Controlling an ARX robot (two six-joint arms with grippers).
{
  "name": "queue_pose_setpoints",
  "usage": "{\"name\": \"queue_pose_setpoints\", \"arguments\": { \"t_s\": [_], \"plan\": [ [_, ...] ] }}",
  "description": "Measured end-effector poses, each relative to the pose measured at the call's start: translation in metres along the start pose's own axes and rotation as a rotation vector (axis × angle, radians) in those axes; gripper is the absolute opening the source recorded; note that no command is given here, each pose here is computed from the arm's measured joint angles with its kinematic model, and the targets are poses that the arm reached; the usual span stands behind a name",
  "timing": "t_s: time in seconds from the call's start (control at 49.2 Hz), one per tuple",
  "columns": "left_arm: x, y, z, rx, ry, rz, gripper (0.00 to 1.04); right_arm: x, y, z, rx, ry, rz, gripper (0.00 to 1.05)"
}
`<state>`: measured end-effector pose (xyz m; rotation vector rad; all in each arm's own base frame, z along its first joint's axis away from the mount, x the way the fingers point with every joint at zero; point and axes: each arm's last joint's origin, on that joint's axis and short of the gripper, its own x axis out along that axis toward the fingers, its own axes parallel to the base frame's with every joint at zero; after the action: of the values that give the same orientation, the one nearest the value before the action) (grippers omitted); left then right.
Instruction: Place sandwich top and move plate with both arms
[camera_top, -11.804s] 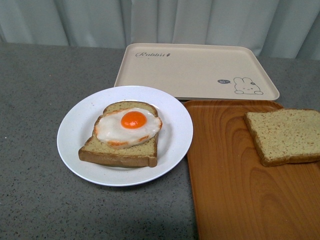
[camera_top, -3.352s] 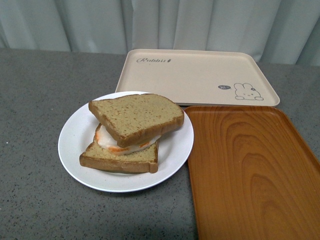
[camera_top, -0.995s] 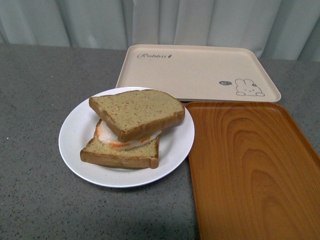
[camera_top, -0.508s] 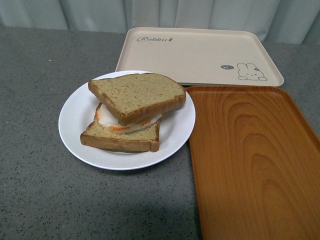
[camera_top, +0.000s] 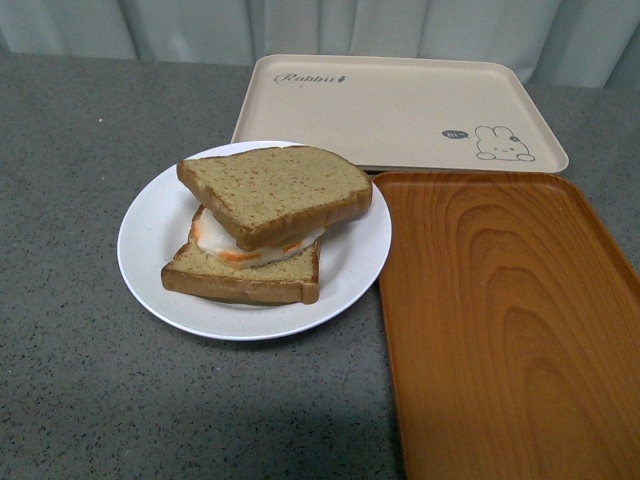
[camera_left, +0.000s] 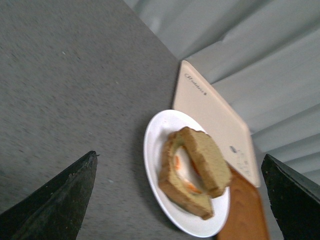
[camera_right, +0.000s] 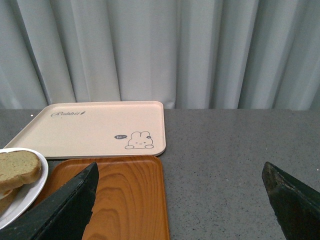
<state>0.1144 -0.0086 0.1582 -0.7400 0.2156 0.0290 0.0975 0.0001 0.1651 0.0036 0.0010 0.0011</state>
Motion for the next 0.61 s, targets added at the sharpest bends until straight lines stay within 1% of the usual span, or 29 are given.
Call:
{"name": "queue_pose_setpoints", "arguments": {
  "t_s": [0.061, 0.203, 0.264, 0.325, 0.386, 0.488, 0.609],
  "plan": [
    [0.007, -0.003, -0.001, -0.087, 0.007, -0.012, 0.98, 0.0, 0.0, 0.0, 0.0, 0.0, 0.0, 0.96],
    [0.035, -0.006, -0.008, -0.155, 0.036, 0.012, 0.98, 0.0, 0.0, 0.0, 0.0, 0.0, 0.0, 0.96],
    [0.048, -0.007, -0.01, -0.17, 0.052, 0.023, 0.98, 0.0, 0.0, 0.0, 0.0, 0.0, 0.0, 0.96],
    [0.066, -0.007, -0.013, -0.188, 0.074, 0.071, 0.98, 0.0, 0.0, 0.0, 0.0, 0.0, 0.0, 0.96],
    [0.083, -0.005, -0.022, -0.197, 0.116, 0.114, 0.98, 0.0, 0.0, 0.0, 0.0, 0.0, 0.0, 0.96],
    [0.098, -0.005, -0.034, -0.215, 0.168, 0.14, 0.98, 0.0, 0.0, 0.0, 0.0, 0.0, 0.0, 0.96],
    [0.111, -0.007, -0.045, -0.243, 0.195, 0.148, 0.98, 0.0, 0.0, 0.0, 0.0, 0.0, 0.0, 0.96]
  ]
}}
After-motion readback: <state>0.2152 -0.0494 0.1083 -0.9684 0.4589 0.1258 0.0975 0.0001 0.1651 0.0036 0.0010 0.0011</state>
